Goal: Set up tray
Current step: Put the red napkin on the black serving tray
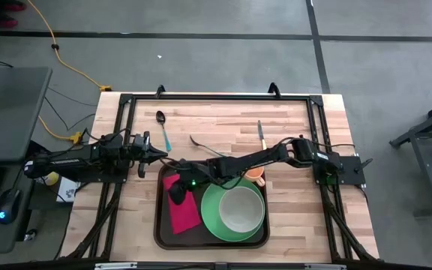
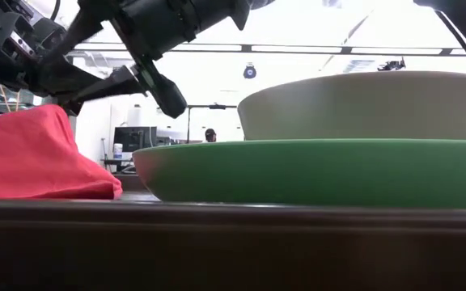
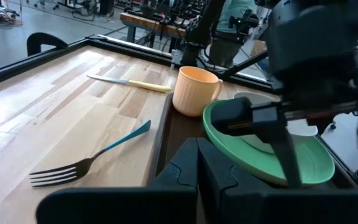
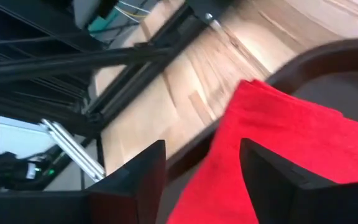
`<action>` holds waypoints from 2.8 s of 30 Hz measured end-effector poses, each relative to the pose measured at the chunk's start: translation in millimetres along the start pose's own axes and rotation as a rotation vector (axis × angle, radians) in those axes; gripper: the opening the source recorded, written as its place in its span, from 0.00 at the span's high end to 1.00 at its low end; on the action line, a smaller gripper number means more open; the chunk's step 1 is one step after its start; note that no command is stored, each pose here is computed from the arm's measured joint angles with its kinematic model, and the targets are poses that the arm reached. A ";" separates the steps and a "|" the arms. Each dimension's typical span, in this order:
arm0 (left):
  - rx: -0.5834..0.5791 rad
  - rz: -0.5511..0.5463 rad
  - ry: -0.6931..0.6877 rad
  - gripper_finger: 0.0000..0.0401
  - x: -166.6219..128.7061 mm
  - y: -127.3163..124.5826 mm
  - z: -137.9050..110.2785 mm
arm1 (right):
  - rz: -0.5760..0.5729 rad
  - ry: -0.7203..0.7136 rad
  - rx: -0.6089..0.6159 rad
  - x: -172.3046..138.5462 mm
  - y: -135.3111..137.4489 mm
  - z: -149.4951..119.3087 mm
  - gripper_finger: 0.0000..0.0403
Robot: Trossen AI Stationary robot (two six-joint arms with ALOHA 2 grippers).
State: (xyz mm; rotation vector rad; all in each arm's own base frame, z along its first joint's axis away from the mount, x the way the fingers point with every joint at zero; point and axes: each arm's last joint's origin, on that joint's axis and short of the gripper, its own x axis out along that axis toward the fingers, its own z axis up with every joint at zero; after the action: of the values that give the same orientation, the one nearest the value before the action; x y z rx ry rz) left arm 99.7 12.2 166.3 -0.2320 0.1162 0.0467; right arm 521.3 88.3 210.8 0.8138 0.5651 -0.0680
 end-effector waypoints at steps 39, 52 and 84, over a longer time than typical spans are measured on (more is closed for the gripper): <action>-0.226 -0.096 -0.469 0.92 -10.9 -8.8 43.7 | -1.079 0.069 -0.152 -239.3 -1.1 62.3 1.00; -0.180 -0.064 -0.317 0.92 -5.1 -6.1 30.3 | -0.978 0.371 -0.078 -249.9 -63.2 59.6 1.00; -0.259 0.440 -0.368 0.92 -6.1 10.1 21.9 | 0.177 0.204 -0.784 -71.6 -14.0 60.4 1.00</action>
State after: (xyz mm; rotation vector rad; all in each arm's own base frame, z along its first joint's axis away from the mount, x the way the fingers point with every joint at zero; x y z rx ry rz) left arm 95.5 26.9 185.9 -0.4487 -0.2089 0.5424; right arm 483.9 25.0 270.4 0.1005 0.6432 0.3848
